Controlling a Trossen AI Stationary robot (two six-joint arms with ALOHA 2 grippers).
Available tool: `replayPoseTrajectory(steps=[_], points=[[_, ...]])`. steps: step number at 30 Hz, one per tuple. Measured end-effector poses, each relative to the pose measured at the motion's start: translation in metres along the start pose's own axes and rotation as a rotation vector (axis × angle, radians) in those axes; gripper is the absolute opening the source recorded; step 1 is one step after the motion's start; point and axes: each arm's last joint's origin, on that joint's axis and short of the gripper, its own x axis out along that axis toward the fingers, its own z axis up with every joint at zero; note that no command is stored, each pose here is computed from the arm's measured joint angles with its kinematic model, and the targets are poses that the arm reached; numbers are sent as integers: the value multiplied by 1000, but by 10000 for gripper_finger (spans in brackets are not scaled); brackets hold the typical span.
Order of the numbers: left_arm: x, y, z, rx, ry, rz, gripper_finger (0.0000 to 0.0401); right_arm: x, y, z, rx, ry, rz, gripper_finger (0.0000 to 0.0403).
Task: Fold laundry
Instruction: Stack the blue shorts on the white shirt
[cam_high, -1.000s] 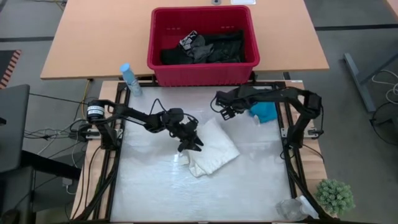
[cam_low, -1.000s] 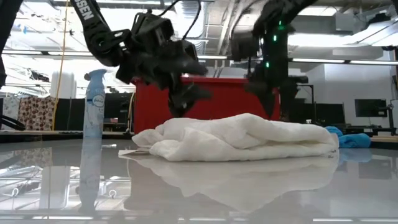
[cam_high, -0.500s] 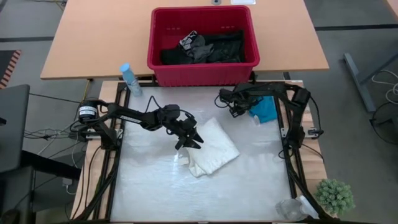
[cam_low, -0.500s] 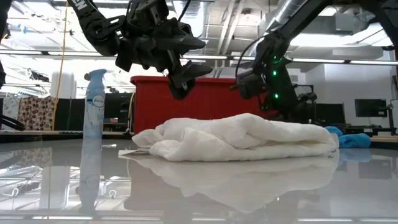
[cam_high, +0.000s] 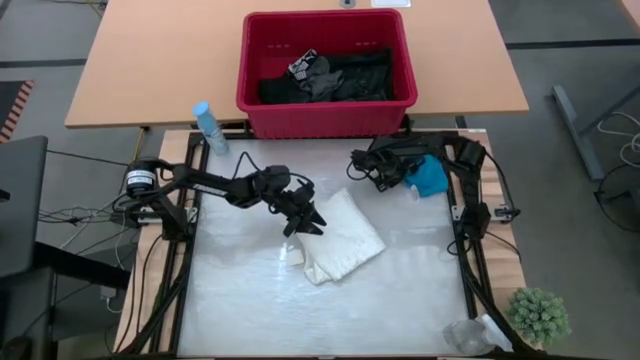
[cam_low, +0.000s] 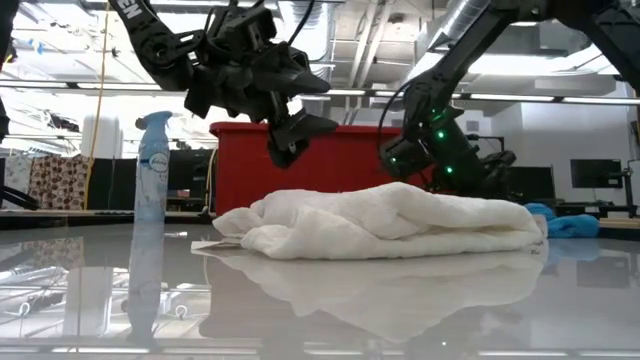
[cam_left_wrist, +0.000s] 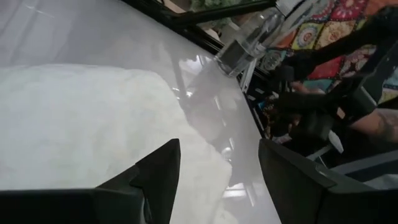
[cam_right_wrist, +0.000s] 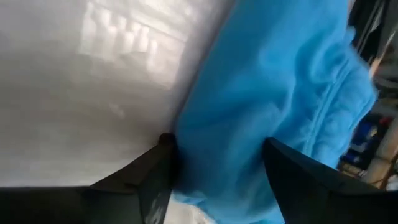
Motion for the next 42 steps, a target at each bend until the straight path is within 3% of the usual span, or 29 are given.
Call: replayPoseTrajectory(steps=[4,10,17,20,24,31,42], points=[[-4,5,2,-15,-5,19,208,5,1,3,14,48,34,194],[-10,12,4,-70,-16,42,208,3,-1,2,5,78,87,34],[-13,13,5,-138,17,-23,208,-28,-7,2,-35,87,250,33],[-14,14,5,-185,22,-27,208,-60,-7,-12,-45,30,372,33],[-19,22,5,-225,27,13,208,-100,-13,-39,-3,-68,451,33],[-37,37,11,-288,24,18,208,-146,-16,-86,60,-193,533,33],[-55,49,17,-344,16,-6,208,-192,-9,-128,73,-319,556,33]])
